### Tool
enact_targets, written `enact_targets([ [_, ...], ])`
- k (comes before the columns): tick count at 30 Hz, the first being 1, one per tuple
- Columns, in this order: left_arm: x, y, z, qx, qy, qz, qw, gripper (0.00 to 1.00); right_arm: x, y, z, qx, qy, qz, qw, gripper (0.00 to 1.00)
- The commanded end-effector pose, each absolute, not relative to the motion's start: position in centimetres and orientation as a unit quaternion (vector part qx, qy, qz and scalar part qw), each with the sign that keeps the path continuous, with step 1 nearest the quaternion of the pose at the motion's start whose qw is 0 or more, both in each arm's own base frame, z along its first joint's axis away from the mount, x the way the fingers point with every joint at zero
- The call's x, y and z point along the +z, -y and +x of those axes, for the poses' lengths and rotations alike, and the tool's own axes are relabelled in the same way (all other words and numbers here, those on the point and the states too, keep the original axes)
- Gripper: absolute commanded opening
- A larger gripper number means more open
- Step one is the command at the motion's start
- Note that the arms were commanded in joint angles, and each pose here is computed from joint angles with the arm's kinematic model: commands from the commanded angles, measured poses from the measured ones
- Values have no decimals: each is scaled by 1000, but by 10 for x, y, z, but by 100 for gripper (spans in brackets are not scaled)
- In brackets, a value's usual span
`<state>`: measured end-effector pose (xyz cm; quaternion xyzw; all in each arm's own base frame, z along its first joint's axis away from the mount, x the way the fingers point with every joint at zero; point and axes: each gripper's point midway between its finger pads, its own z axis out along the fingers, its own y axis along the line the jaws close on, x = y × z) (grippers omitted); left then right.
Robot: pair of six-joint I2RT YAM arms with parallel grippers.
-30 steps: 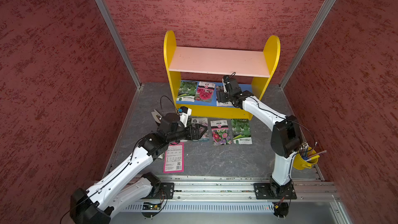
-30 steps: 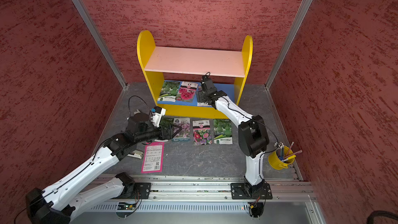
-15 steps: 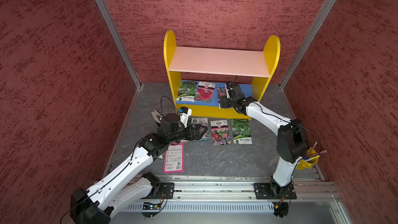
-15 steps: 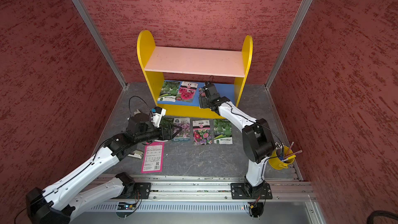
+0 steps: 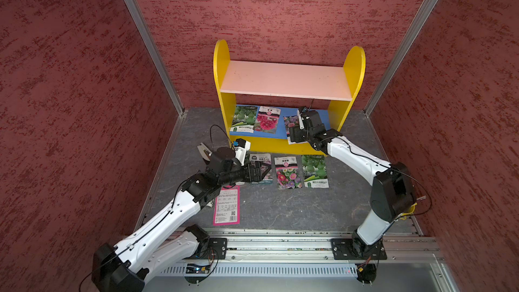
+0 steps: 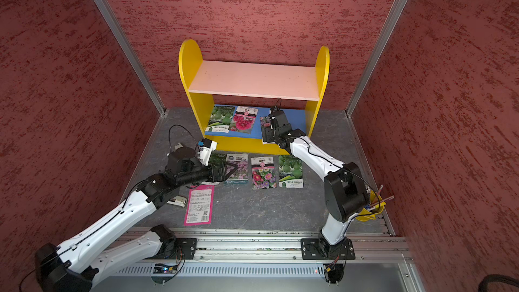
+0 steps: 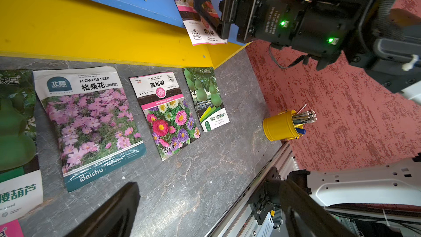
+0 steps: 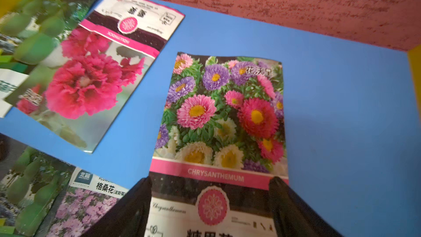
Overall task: Take the seed bag off the shelf
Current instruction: Pick up the seed packet from the shelf.
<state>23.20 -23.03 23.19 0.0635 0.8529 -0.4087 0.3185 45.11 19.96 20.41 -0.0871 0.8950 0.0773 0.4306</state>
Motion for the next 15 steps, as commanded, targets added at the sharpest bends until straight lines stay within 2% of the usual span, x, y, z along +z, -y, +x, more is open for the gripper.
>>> enact_targets([
  [1,239,231,236,-406,-849,68,333,100,240,-200,436,107,-879,-90,455,84],
  [7,241,234,238,-406,-847,76,334,100,253,-192,408,150,-880,-61,446,82],
  [15,239,237,239,-415,-845,75,329,100,234,-176,384,230,-876,21,423,77],
])
